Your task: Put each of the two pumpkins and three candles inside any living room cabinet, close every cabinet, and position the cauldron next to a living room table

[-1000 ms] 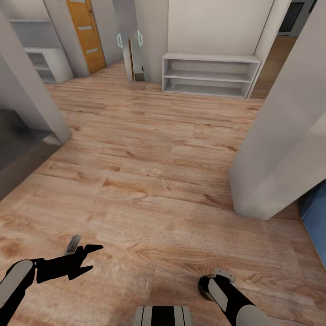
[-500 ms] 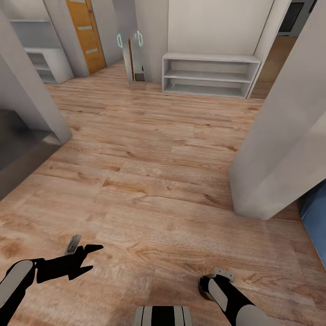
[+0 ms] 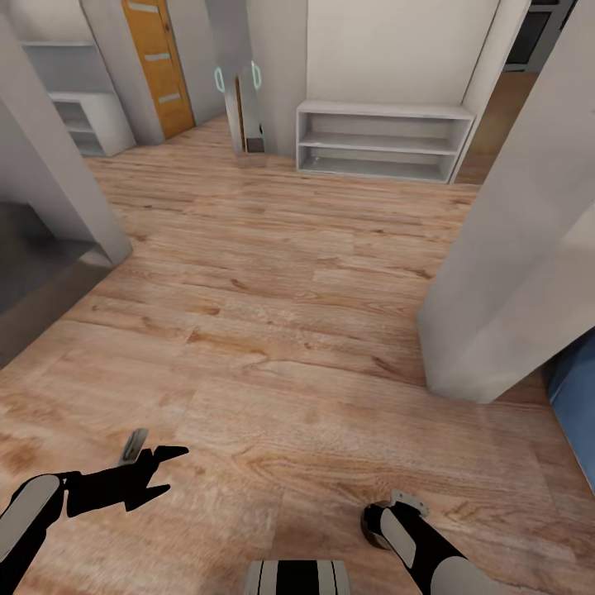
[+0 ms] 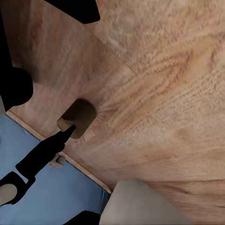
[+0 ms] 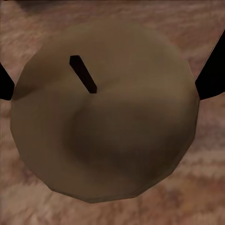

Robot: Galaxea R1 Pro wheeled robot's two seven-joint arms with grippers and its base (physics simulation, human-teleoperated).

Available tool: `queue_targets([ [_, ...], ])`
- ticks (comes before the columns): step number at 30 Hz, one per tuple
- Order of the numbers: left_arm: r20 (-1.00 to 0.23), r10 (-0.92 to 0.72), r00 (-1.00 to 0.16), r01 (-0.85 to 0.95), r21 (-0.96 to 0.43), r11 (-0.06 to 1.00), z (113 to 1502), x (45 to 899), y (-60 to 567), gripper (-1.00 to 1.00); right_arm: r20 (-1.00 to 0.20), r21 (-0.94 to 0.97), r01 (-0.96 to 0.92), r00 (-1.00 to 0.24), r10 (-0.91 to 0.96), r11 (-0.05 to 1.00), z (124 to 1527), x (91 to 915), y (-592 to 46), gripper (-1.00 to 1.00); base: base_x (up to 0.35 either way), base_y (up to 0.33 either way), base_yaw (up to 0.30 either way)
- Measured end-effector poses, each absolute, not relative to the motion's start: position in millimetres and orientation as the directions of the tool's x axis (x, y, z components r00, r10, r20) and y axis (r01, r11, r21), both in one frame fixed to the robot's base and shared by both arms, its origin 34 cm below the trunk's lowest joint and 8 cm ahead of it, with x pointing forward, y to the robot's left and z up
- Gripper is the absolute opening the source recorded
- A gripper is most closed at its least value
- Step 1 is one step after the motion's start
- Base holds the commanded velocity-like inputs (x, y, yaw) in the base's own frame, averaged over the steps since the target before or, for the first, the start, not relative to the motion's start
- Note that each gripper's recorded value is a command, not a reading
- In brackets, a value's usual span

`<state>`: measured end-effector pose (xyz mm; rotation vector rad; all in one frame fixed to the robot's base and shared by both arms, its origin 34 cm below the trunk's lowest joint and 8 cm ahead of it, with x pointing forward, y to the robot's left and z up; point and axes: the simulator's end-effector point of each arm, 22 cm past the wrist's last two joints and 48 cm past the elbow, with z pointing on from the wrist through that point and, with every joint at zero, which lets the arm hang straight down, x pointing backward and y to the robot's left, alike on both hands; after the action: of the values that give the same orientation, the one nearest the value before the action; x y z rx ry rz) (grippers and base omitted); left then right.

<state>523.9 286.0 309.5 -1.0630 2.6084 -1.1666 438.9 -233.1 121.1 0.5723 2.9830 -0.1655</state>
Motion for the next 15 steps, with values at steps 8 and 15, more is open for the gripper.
queue_targets([
  [8, 0.172, -0.631, -0.757, -0.546, -0.698, 0.465, 319.2, 527.8, 285.6, 1.0, -0.138, -0.08, 0.374, -0.922, 0.361, 0.924, 129.1, 446.9, -233.1, -1.0, 0.0, 0.0, 0.0],
  [15, 0.151, -0.63, -0.762, -0.526, -0.712, 0.465, 332.5, 532.4, 285.3, 1.0, -0.164, -0.068, 0.377, -0.918, 0.362, 0.924, 140.4, 457.5, -232.9, -1.0, 0.0, 0.0, 0.0],
])
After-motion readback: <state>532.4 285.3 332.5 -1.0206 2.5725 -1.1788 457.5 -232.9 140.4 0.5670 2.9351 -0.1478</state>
